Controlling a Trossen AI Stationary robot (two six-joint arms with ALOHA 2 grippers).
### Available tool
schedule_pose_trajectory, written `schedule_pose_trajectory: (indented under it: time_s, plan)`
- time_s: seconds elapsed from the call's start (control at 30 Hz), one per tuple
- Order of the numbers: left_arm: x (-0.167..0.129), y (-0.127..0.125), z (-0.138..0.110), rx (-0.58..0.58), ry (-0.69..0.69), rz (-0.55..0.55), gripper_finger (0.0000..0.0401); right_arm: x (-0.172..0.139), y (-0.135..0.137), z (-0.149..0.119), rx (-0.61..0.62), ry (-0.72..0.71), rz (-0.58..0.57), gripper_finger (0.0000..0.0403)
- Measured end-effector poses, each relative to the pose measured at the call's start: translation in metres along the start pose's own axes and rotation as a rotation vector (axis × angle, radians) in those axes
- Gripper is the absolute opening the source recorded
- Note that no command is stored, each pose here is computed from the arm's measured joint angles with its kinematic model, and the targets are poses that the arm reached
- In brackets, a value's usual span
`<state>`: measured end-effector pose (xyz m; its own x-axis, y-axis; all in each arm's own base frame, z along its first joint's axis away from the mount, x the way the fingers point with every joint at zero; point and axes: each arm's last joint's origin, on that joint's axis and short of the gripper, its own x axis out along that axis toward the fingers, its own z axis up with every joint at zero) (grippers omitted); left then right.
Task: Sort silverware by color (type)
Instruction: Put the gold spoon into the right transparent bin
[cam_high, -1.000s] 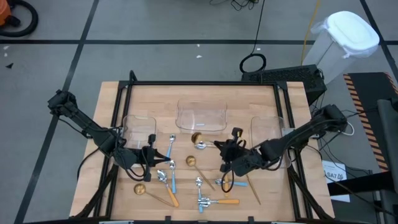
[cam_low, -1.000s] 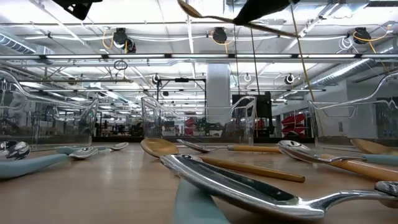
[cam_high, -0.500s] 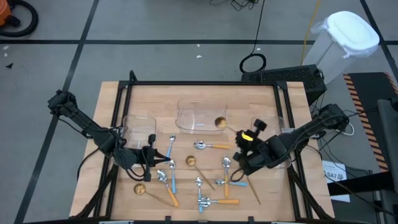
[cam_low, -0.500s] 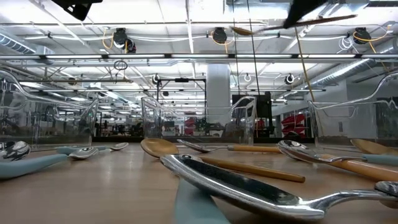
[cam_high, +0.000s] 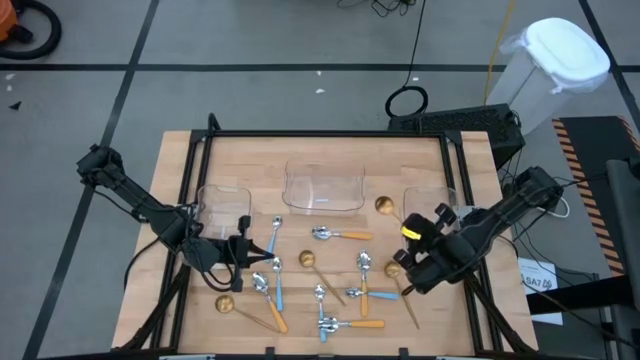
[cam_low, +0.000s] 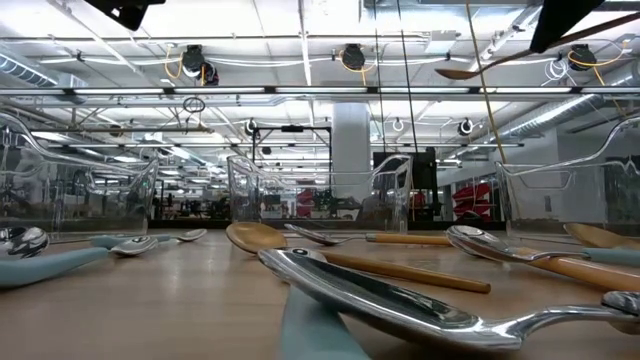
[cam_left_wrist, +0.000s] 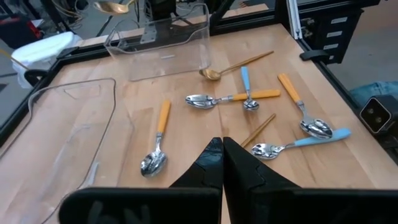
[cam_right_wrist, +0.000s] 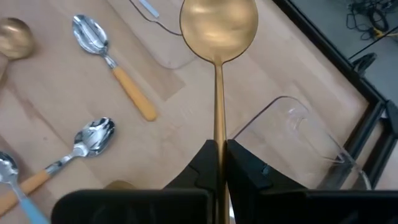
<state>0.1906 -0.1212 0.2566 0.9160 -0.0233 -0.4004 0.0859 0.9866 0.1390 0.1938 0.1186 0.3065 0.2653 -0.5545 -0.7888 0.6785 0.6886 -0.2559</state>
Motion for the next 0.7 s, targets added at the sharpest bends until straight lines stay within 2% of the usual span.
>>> schedule_pose_trajectory:
  time_s: [0.3,0.7]
  plan:
    - [0.003,0.005,0.000,-0.004,0.003,0.023,0.0001,0.017,-0.008,-0.019,0.012,0.039,-0.054,0.0011]
    - [0.003,0.005,0.001,-0.003,-0.004,0.024,0.0001,0.054,-0.043,-0.059,0.190,0.151,-0.150,0.0012]
